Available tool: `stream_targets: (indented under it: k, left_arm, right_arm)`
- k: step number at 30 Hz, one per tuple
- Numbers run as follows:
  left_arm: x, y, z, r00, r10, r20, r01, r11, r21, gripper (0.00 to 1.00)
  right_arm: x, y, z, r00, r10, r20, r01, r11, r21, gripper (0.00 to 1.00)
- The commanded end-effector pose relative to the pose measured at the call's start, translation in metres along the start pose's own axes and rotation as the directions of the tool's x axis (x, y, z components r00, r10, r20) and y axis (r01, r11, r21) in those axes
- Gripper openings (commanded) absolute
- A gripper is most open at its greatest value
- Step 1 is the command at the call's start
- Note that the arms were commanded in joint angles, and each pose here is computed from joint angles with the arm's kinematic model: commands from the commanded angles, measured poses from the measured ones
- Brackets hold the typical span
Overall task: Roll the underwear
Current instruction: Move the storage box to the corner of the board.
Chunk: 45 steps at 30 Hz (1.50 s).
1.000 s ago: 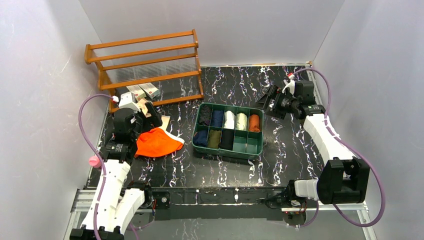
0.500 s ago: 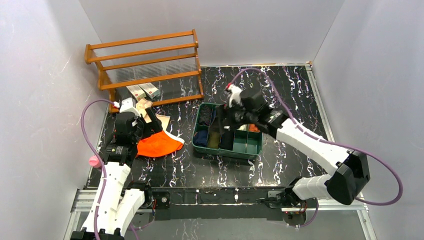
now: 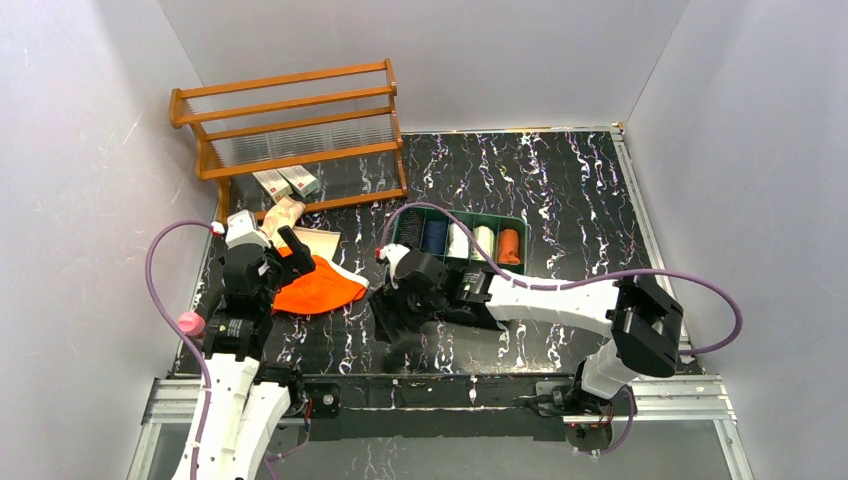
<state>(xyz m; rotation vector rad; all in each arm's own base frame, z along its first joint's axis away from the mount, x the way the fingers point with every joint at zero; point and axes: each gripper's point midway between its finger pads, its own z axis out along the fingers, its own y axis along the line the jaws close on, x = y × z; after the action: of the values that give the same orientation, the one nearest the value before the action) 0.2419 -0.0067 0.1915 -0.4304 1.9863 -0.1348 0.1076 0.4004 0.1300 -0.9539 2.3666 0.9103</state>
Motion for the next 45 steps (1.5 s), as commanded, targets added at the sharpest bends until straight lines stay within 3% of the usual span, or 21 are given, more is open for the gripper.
stream_targets:
  k: [1, 13, 19, 32, 39, 45]
  left_arm:
    - [0.000, 0.012, -0.001, 1.000, -0.008, 0.023, 0.009, 0.998, -0.058, 0.98]
    - [0.009, 0.007, 0.006, 1.000, -0.010, -0.024, 0.009, 0.999, -0.041, 0.98]
    - [0.011, 0.007, 0.007, 1.000, -0.010, -0.028, 0.009, 0.999, -0.039, 0.98]
    - [0.017, 0.002, 0.012, 0.998, -0.006, -0.061, 0.005, 1.000, -0.016, 0.98]
    - [0.020, -0.001, 0.015, 0.997, -0.001, -0.077, 0.001, 1.000, -0.001, 0.98]
    - [0.020, -0.001, 0.015, 0.997, 0.000, -0.077, 0.000, 1.000, 0.001, 0.98]
  right_arm:
    - [-0.016, -0.013, 0.011, 0.992, 0.071, 0.105, -0.077, 0.995, 0.060, 0.99]
    - [0.004, -0.049, 0.030, 0.993, 0.100, 0.063, -0.112, 0.969, 0.219, 0.99]
    - [-0.007, -0.131, 0.029, 0.977, 0.182, 0.110, -0.212, 0.878, 0.430, 0.99]
    - [-0.047, -0.290, -0.038, 0.925, 0.295, 0.238, -0.376, 0.786, 0.490, 0.99]
    - [-0.078, -0.240, -0.020, 0.938, 0.279, 0.205, -0.316, 0.931, 0.183, 0.99]
    - [-0.096, -0.223, 0.011, 0.949, 0.251, 0.189, -0.285, 0.942, 0.178, 0.99]
